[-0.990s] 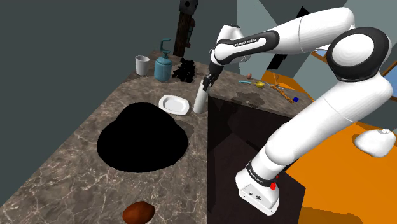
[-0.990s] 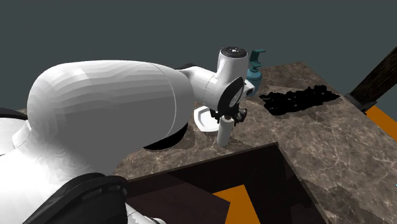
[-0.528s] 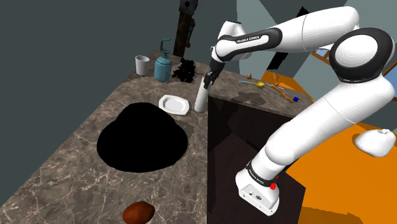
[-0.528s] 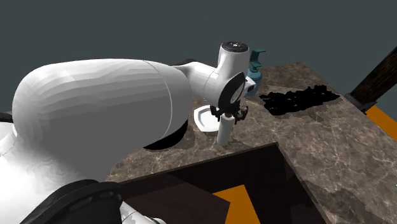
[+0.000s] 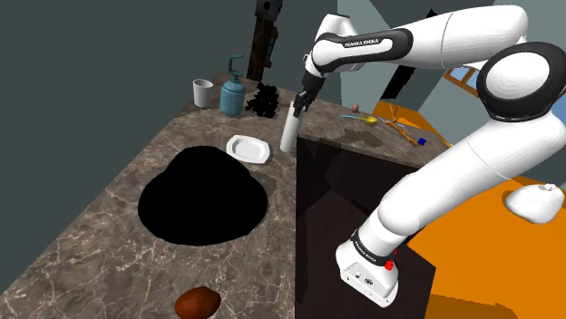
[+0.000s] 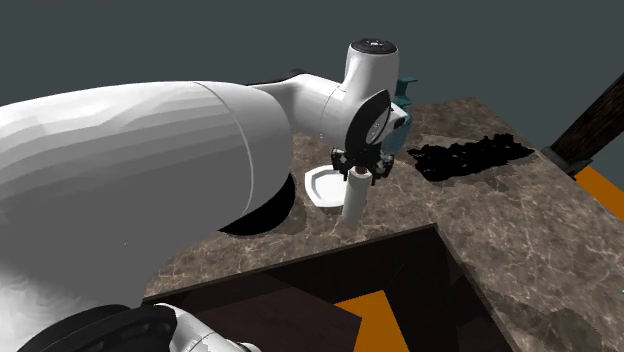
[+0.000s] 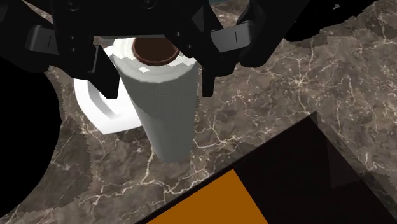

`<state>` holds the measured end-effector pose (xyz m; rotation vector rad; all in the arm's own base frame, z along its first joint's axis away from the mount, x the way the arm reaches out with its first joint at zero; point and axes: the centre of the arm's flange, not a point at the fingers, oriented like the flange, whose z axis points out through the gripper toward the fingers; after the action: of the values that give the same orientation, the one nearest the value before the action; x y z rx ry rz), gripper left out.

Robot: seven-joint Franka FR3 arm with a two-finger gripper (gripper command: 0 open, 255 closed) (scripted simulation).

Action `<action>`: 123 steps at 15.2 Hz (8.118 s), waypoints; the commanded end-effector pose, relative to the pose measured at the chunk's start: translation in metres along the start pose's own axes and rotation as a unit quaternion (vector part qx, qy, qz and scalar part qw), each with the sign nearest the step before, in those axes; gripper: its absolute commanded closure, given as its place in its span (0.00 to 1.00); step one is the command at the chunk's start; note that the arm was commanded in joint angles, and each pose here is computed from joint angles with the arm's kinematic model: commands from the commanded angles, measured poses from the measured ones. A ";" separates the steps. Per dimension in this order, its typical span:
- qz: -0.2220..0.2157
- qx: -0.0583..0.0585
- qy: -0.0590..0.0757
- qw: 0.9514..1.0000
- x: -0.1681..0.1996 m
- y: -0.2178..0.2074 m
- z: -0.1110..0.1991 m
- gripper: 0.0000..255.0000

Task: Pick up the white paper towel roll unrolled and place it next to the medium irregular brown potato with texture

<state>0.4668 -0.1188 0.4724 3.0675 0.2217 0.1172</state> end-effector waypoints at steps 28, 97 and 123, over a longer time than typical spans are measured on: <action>0.000 0.000 0.000 1.000 0.011 0.011 -0.153 1.00; 0.000 0.000 0.000 1.000 -0.214 -0.482 -0.209 1.00; 0.000 0.000 0.000 1.000 -0.224 -0.491 -0.072 1.00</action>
<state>0.1712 0.3377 0.5001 3.0674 0.2221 0.1162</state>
